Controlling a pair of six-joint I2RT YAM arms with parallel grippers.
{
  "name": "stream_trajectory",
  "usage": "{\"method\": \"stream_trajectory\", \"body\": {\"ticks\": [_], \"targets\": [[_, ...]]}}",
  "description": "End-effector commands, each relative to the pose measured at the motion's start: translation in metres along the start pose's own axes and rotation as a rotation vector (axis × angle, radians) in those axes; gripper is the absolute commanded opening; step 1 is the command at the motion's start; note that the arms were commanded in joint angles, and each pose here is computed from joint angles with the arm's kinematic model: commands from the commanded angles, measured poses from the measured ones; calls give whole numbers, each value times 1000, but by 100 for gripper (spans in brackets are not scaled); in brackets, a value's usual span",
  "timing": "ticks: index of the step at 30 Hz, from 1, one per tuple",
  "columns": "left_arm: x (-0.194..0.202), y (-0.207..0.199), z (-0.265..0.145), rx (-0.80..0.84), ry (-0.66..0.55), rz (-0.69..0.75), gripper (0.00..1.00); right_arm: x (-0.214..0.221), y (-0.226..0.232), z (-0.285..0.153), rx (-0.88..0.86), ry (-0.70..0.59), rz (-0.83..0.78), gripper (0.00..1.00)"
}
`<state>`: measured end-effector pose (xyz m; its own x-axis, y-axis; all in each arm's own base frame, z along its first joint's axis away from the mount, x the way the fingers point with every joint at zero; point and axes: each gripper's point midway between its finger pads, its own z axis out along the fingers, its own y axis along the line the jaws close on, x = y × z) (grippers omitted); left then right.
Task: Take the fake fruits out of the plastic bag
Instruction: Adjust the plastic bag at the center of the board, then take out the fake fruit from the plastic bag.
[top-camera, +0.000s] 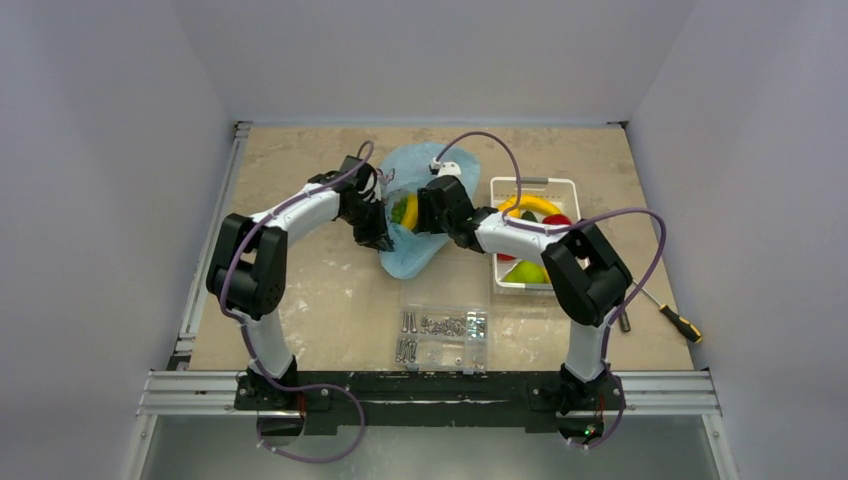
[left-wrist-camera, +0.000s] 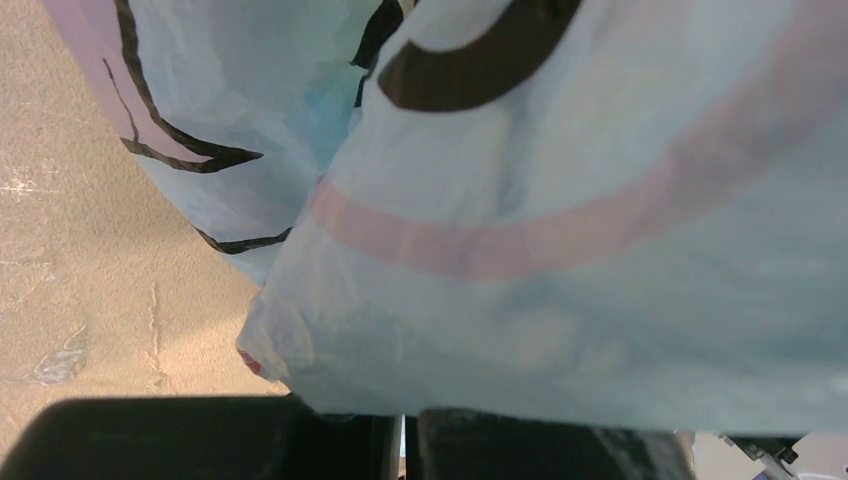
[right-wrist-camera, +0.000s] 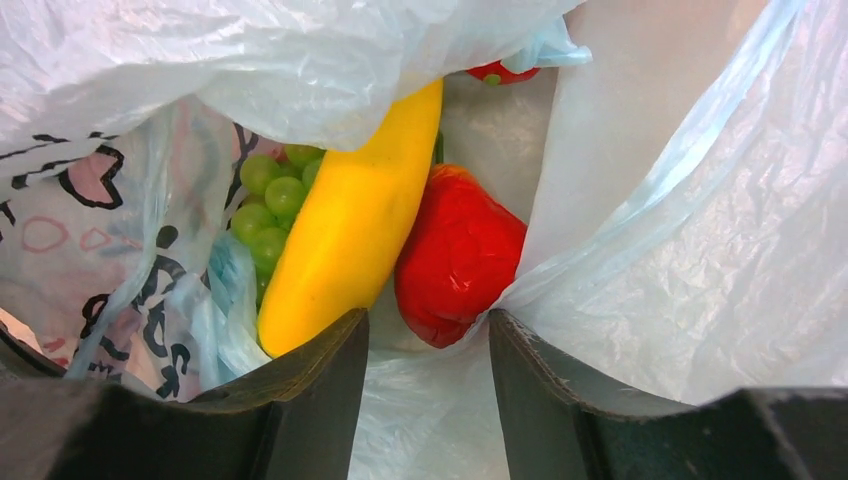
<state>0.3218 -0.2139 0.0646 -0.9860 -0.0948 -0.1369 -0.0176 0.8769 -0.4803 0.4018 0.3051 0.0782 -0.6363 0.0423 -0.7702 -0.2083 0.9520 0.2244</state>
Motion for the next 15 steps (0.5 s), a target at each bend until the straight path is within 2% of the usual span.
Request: {"method": "stream_trajectory", "body": {"ticks": [1, 9, 12, 15], "targets": [[-6, -15, -1, 41, -7, 7, 0, -43, 6, -5, -3, -107, 3, 46], [-6, -18, -2, 48, -8, 11, 0, -70, 15, -20, -32, -142, -3, 36], [-6, -19, -3, 53, -7, 10, 0, -82, 28, -30, -102, -169, 6, 37], [-6, -21, -4, 61, -9, 12, 0, -84, 20, -16, -85, -161, 21, 40]]}}
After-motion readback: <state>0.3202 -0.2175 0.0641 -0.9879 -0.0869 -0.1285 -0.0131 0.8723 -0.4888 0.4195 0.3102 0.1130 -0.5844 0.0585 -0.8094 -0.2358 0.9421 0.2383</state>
